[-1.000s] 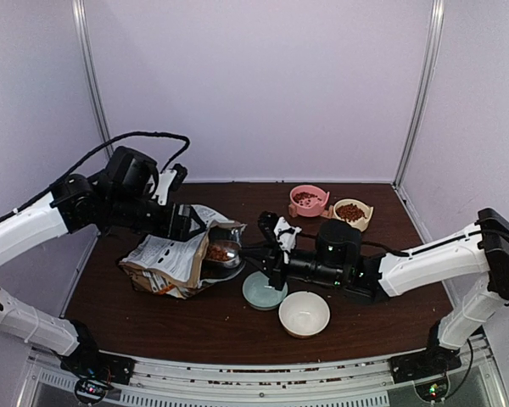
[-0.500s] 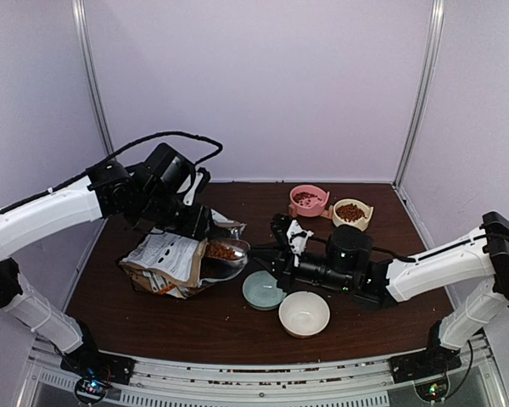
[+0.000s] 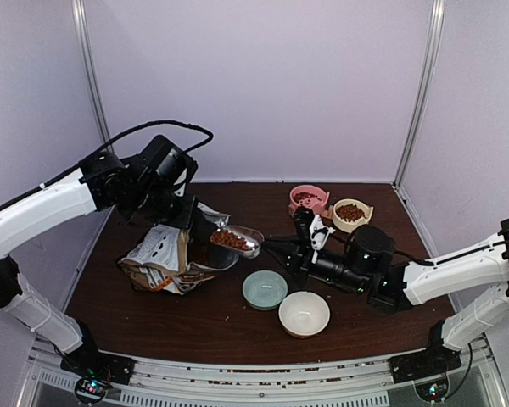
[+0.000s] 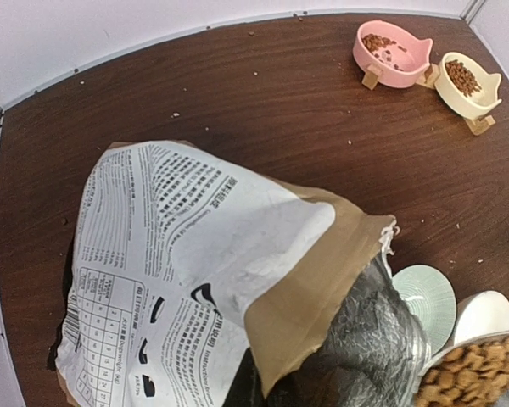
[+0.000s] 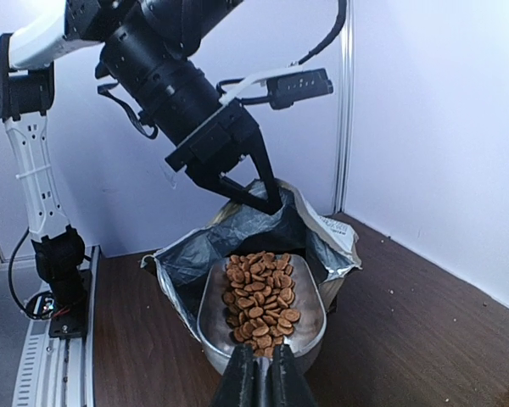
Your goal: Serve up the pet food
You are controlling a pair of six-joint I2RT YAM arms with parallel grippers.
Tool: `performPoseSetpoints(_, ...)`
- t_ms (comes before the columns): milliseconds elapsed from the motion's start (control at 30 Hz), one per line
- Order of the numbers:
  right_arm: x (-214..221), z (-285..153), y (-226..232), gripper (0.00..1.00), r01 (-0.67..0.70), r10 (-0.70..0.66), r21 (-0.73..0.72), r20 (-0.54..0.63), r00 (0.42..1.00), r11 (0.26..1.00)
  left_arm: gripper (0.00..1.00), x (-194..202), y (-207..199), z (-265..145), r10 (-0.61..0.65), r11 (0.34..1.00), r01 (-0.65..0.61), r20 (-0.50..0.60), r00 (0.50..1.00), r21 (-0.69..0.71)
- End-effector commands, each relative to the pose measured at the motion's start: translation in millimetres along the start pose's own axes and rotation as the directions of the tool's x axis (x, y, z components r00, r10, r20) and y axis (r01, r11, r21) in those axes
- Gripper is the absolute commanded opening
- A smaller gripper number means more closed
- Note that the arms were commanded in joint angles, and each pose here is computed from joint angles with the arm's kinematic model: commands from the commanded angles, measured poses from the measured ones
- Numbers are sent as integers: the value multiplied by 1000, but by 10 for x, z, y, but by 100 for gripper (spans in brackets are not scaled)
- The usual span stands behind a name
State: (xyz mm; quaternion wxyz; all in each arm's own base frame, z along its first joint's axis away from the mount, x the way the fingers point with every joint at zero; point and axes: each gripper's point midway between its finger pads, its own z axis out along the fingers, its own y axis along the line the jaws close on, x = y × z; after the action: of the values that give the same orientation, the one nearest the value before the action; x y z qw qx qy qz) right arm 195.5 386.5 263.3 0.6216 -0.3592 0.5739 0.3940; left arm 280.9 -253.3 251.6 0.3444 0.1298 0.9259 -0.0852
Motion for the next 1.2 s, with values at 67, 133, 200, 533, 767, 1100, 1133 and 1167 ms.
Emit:
performPoseSetpoints(67,-516,-80,-42,0,-10,5,32,165,986,999,0,-375,103,-397,-83,997,83,150,985,5)
performPoseSetpoints(133,-616,24,-46,0,-8,2,29,200,980,1000,0,-374,126,-431,-90,996,91,153,984,4)
performPoseSetpoints(200,-715,90,-44,0,-9,3,24,231,973,1000,0,-363,121,-438,-92,996,92,150,984,12)
performPoseSetpoints(533,-728,-130,-723,0,3,-27,210,109,994,978,0,-319,177,-470,-99,995,99,156,983,9)
performPoseSetpoints(767,-568,-717,-1650,0,52,-56,456,-6,998,888,0,-322,169,-458,-98,995,95,174,980,29)
performPoseSetpoints(1100,-133,-1277,-2608,0,71,43,651,-157,987,756,0,-303,164,-408,-92,995,85,173,981,45)
performPoseSetpoints(1133,-78,-1310,-2670,0,70,57,662,-168,984,747,0,-305,163,-407,-93,995,86,174,980,47)
performPoseSetpoints(1167,-32,-1346,-2734,0,68,71,673,-177,982,736,0,-304,159,-402,-92,995,85,175,980,49)
